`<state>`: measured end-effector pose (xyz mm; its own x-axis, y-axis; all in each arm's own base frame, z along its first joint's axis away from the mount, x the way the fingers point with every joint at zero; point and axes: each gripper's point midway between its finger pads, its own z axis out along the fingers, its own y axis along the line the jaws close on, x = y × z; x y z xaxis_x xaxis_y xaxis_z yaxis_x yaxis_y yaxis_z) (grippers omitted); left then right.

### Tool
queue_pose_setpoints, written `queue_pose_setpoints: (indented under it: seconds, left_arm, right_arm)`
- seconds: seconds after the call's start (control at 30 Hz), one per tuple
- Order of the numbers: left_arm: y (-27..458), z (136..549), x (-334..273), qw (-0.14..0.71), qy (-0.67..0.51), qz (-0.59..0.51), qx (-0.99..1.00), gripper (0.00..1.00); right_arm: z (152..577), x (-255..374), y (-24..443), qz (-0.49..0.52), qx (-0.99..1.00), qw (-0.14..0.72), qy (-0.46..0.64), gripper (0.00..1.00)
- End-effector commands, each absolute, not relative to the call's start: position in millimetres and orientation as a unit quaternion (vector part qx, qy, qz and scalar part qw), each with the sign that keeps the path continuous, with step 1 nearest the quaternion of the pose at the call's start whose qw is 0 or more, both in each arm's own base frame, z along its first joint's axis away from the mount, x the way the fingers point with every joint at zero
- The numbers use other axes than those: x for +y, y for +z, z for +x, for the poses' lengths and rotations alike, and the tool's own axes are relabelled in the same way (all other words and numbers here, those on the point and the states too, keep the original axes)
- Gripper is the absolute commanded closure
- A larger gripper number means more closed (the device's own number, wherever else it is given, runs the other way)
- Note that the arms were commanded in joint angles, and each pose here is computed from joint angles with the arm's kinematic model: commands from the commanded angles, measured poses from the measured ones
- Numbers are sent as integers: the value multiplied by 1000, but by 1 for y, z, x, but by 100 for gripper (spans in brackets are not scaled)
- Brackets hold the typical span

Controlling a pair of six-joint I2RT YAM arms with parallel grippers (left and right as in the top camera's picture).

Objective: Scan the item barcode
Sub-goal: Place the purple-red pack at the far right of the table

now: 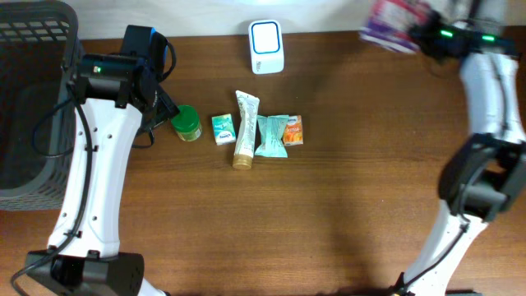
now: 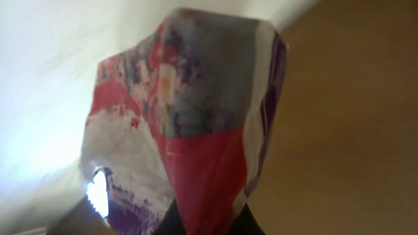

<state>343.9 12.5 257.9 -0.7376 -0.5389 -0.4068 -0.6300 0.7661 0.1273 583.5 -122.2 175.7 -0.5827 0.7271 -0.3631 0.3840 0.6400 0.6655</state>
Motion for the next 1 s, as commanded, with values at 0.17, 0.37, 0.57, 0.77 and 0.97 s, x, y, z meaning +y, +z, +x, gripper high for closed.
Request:
queue_pose_setpoints:
  seconds: [0.17, 0.37, 0.57, 0.77, 0.97]
  left_arm:
    - [259, 343, 15, 178, 135, -311, 924, 1]
    - [259, 343, 15, 178, 135, -311, 924, 1]
    - [259, 343, 15, 178, 135, -311, 924, 1]
    - [259, 343, 15, 178, 135, -311, 924, 1]
    - [259, 343, 15, 178, 135, -312, 924, 1]
  right_arm:
    - [463, -312, 149, 585, 759, 263, 113, 96]
    - [442, -372, 151, 617, 723, 305, 60, 96]
    - [454, -376, 116, 616, 729, 292, 62, 49]
    - [449, -366, 133, 593, 748, 292, 64, 7]
    - [441, -328, 254, 550, 742, 374, 86, 6]
